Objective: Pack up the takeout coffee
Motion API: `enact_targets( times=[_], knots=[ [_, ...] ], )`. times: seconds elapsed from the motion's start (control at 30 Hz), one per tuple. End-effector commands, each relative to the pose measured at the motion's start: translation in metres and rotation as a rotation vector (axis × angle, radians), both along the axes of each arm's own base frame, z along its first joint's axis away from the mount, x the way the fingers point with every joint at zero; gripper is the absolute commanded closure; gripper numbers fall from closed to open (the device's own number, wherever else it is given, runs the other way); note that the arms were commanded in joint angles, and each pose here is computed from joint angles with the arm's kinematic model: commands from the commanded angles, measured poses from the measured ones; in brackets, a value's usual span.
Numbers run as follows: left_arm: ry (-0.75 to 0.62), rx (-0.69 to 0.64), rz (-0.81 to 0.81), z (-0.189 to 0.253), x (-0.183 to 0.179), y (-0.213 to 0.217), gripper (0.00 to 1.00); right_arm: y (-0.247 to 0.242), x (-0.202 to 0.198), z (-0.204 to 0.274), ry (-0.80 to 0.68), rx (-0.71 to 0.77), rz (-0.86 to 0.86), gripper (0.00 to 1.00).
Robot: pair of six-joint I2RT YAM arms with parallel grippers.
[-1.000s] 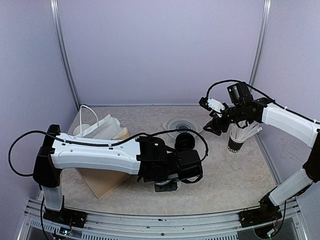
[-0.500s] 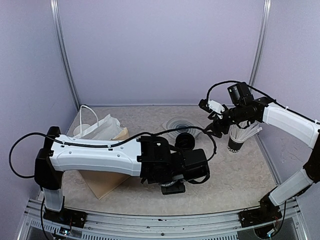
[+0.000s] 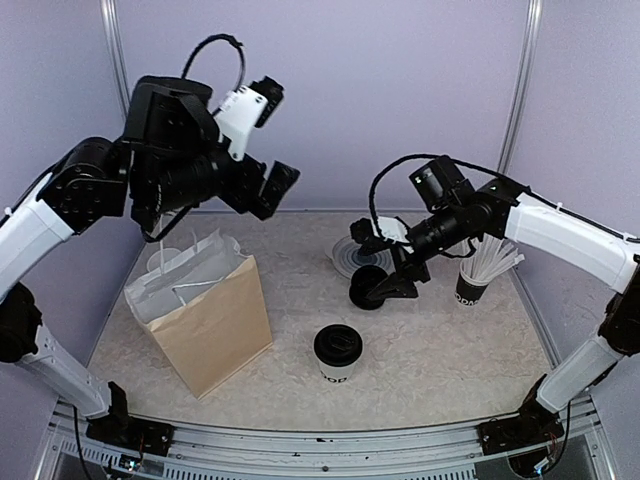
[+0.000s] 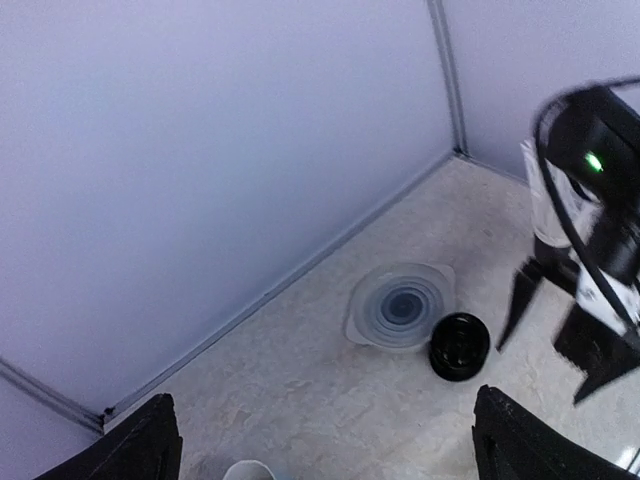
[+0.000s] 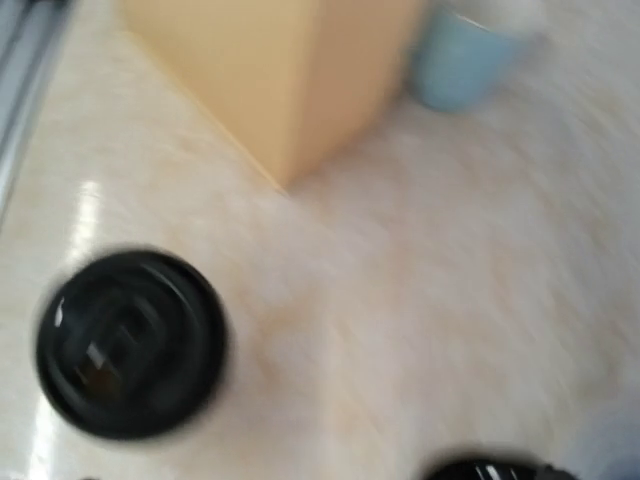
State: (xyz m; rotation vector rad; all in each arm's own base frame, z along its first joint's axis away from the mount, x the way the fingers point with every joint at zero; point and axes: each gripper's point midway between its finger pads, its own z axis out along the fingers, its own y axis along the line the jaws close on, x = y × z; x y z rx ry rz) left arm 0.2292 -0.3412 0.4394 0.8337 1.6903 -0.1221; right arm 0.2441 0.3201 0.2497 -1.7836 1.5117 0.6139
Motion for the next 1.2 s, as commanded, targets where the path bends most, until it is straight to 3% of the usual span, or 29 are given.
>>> enact_targets(
  times=[0.0,0.13,0.43,1.17],
  knots=[
    [0.012,-0.219,0.194,0.024,0.038,0.049,0.02,0.026,-0.026,-0.034,0.024,-0.145,0.120,0.08],
    [0.043,-0.337,0.238,0.034,0.045,0.091,0.04,0.044,-0.048,-0.057,0.057,-0.235,0.205,0.08],
    [0.068,-0.387,0.311,0.019,0.043,0.135,0.06,0.055,-0.055,-0.094,0.081,-0.352,0.250,0.08],
    [0.148,-0.372,0.383,-0.015,0.053,0.161,0.07,0.061,-0.069,-0.125,0.035,-0.503,0.280,0.29]
  ],
)
